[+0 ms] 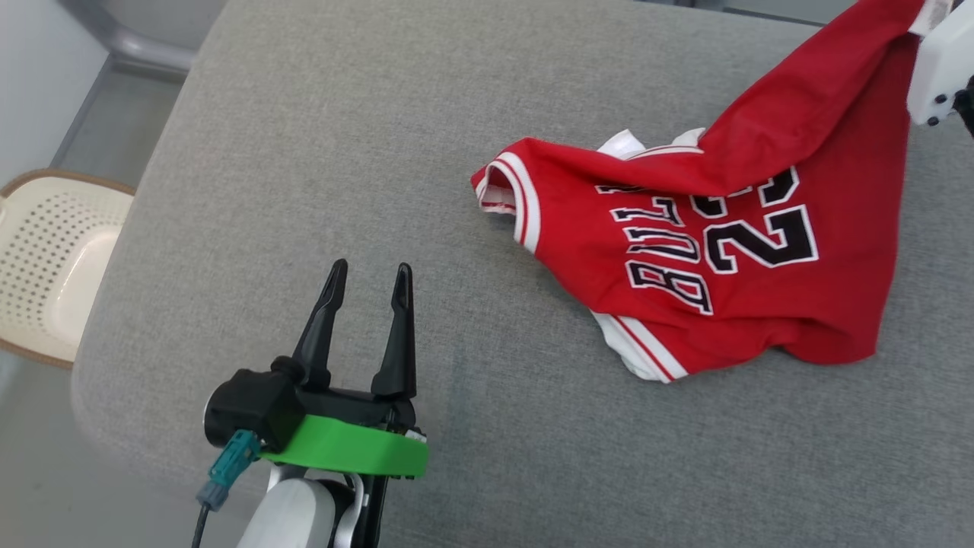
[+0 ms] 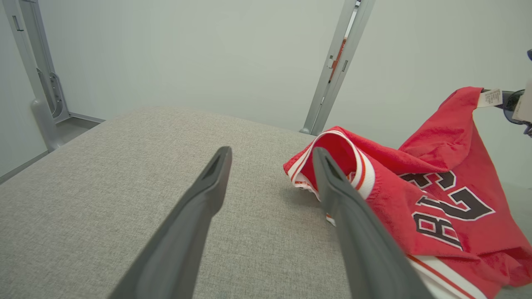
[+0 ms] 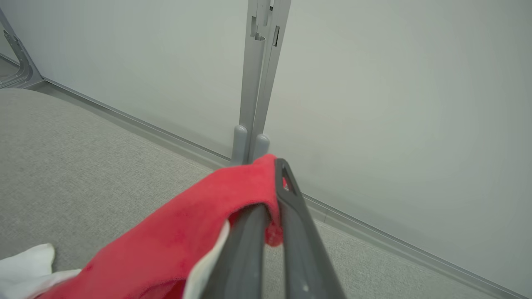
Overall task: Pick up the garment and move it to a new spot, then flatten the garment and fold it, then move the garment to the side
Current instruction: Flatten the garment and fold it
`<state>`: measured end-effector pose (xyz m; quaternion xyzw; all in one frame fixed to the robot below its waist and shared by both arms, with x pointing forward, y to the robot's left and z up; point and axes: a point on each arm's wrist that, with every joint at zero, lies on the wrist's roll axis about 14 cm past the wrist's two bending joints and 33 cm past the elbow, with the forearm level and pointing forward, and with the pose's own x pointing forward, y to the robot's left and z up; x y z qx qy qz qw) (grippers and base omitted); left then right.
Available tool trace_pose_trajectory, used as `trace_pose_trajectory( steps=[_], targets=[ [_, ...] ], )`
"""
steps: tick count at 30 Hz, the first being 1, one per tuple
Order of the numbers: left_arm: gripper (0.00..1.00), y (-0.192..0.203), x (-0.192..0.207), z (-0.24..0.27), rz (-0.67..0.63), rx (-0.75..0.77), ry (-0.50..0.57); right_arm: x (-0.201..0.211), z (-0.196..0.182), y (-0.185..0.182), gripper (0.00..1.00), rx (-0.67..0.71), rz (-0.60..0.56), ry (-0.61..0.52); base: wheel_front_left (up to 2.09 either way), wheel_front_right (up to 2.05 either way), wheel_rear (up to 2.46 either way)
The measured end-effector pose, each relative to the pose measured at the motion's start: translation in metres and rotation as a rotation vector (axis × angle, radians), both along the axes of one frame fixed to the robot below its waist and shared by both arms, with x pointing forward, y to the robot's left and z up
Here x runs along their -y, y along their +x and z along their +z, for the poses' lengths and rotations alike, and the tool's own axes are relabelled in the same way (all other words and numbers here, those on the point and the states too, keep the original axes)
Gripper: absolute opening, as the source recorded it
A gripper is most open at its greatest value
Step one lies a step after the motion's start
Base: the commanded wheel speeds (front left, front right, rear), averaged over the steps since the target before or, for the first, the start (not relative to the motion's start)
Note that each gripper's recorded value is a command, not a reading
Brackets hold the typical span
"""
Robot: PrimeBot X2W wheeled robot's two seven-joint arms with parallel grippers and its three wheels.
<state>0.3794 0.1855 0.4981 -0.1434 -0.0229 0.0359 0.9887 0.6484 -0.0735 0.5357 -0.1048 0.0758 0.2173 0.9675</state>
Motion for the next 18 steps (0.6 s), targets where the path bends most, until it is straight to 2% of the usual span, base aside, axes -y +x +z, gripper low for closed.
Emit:
trace_pose_trajectory(
  steps=[7, 8, 9, 10, 14, 18],
  targets=[
    [1.00, -0.003, -0.015, -0.010, 0.059, -0.044, 0.013, -0.025, -0.020, 0.032, 0.00, 0.029, 0.034, -0.048, 0.00, 0.00, 0.00],
    [1.00, -0.003, -0.017, -0.012, 0.066, -0.050, 0.016, -0.028, -0.021, 0.035, 0.28, 0.039, 0.040, -0.053, 0.00, 0.00, 0.00],
    [1.00, -0.004, -0.018, -0.013, 0.070, -0.054, 0.018, -0.030, -0.026, 0.036, 0.78, 0.037, 0.046, -0.062, 0.00, 0.00, 0.00],
    [1.00, -0.004, -0.020, -0.014, 0.075, -0.060, 0.021, -0.034, -0.033, 0.035, 1.00, 0.026, 0.052, -0.064, 0.00, 0.00, 0.00],
    [1.00, -0.003, -0.021, -0.015, 0.075, -0.062, 0.031, -0.035, -0.046, 0.029, 1.00, 0.000, 0.049, -0.061, 0.00, 0.00, 0.00],
    [1.00, -0.002, -0.021, -0.012, 0.069, -0.051, 0.047, -0.037, -0.041, 0.017, 1.00, 0.025, 0.059, -0.027, 0.00, 0.00, 0.00]
  ],
)
